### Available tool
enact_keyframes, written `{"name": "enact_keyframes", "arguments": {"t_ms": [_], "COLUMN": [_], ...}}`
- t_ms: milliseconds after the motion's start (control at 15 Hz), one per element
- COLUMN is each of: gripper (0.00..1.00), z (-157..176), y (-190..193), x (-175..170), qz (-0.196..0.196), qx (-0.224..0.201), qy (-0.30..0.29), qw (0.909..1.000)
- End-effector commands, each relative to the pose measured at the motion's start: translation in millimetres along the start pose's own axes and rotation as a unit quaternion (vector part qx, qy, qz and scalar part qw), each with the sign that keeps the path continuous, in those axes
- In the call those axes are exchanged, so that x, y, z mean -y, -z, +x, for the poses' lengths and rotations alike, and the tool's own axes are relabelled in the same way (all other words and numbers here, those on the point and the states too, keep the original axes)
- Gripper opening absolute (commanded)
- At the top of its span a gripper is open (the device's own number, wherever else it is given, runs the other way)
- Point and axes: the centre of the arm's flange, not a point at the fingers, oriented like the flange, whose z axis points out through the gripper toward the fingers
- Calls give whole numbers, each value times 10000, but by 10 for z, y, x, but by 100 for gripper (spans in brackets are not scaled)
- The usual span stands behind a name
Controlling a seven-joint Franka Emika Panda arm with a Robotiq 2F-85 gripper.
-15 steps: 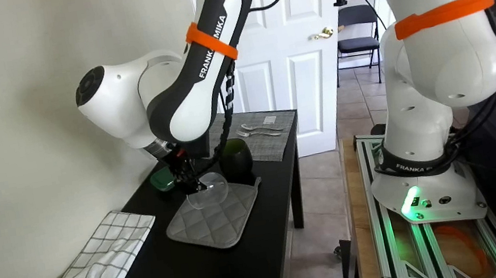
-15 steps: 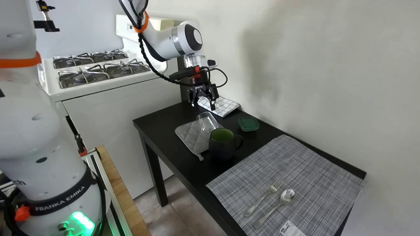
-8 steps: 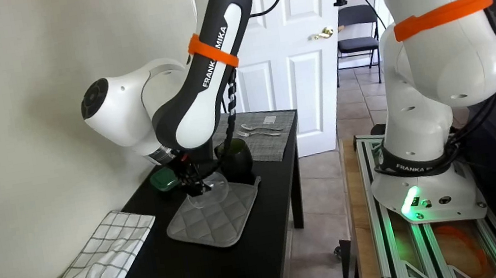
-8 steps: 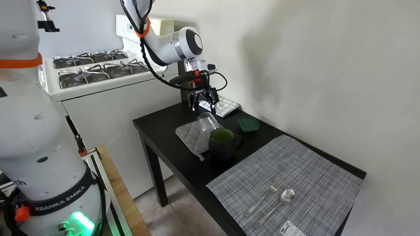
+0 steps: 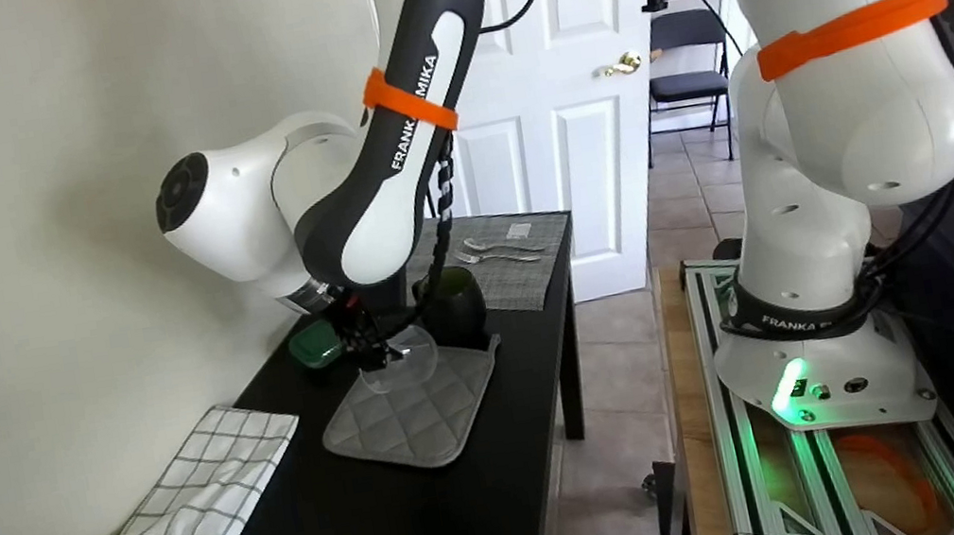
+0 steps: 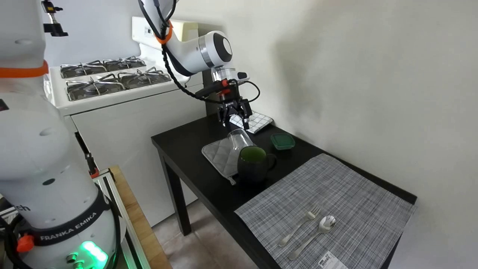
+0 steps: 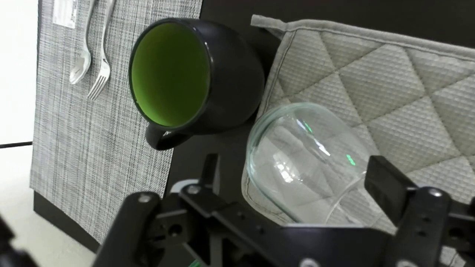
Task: Correctly position the glass on the mat
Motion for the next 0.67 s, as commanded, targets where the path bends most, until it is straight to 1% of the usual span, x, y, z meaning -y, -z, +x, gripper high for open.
{"name": "enact_keyframes", "arguments": {"t_ms": [0,333,600], "gripper": [100,100,100], "z": [115,165,186], "y": [-34,-91,-81], "x": [75,168,212], "qz": [-207,-274,-165], "qx": [-184,-161,-270], "qy": [-241,-280,-415], "qw": [9993,9991,9986]}}
